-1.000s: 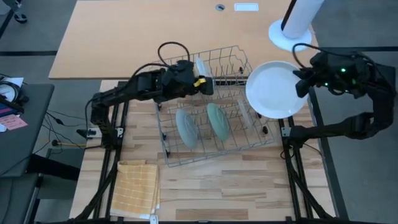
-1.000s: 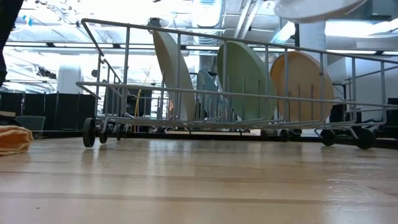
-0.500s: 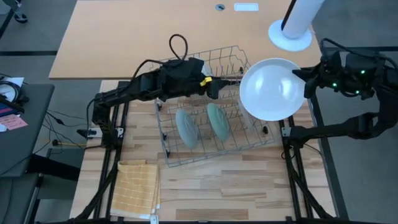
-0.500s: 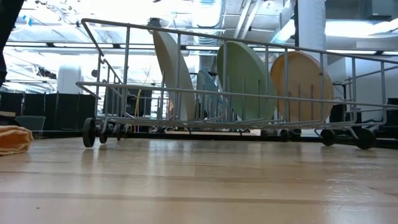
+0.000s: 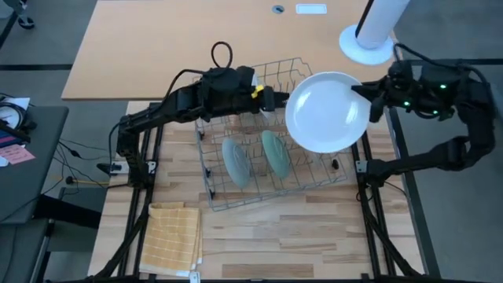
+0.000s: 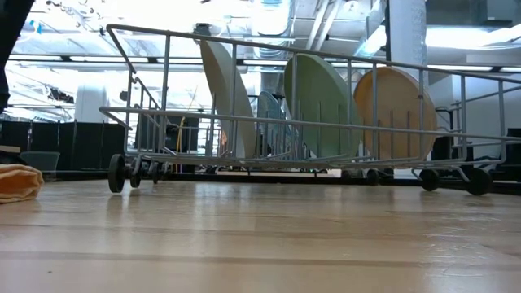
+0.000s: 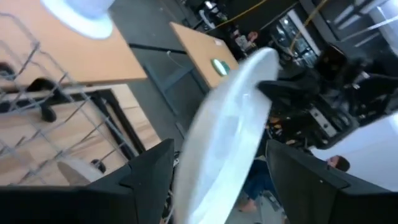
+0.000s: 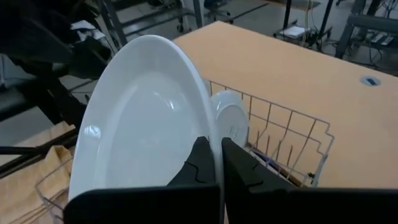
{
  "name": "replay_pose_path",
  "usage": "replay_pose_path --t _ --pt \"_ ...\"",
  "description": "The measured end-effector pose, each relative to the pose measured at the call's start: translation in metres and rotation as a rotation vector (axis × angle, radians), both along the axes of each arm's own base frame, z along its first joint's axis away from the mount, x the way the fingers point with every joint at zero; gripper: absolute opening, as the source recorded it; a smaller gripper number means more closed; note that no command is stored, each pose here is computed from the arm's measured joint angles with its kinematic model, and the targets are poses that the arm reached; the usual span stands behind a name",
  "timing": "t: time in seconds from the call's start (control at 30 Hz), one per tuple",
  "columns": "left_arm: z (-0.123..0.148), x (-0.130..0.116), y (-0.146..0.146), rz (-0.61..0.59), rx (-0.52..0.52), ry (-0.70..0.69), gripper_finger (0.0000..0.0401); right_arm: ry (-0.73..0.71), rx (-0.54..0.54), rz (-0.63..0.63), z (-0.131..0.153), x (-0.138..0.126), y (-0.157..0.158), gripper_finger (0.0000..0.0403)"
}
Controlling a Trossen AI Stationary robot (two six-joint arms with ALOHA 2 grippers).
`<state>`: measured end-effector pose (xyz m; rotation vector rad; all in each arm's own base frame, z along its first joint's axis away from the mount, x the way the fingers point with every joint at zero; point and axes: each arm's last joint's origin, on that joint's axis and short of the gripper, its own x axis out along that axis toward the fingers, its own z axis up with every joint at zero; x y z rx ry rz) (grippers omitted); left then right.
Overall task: Sort dishes
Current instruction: Put the white plate in the dish rack
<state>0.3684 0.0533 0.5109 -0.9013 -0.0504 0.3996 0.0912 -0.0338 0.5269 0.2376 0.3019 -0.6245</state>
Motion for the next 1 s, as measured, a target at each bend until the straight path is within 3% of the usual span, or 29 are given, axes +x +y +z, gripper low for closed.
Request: replay_pose_path --t 0.2,0.47,0.7,0.83,1.0 --pt "0.003 0.001 -0.005 -0.001 0.096 0.000 0.0247 0.023 0.012 0.018 -0.002 0.018 -0.004 0.0000" --pt "-0.005 -0.001 -0.004 0.065 0.103 0.092 0.0246 0.019 0.000 0.044 -0.001 0.024 -0.003 0.0000" --pt "-0.019 0.020 -0.006 -0.098 0.113 0.106 0.0243 0.031 -0.047 0.062 0.000 0.031 -0.005 0.0000" --pt "-0.029 0.032 -0.007 -0.117 0.122 0.133 0.0206 0.049 -0.053 0.077 -0.001 0.035 -0.005 0.0000" --pt "-0.031 0.032 -0.008 -0.119 0.133 0.147 0.0128 0.058 -0.049 0.083 -0.002 0.036 -0.005 0.0000"
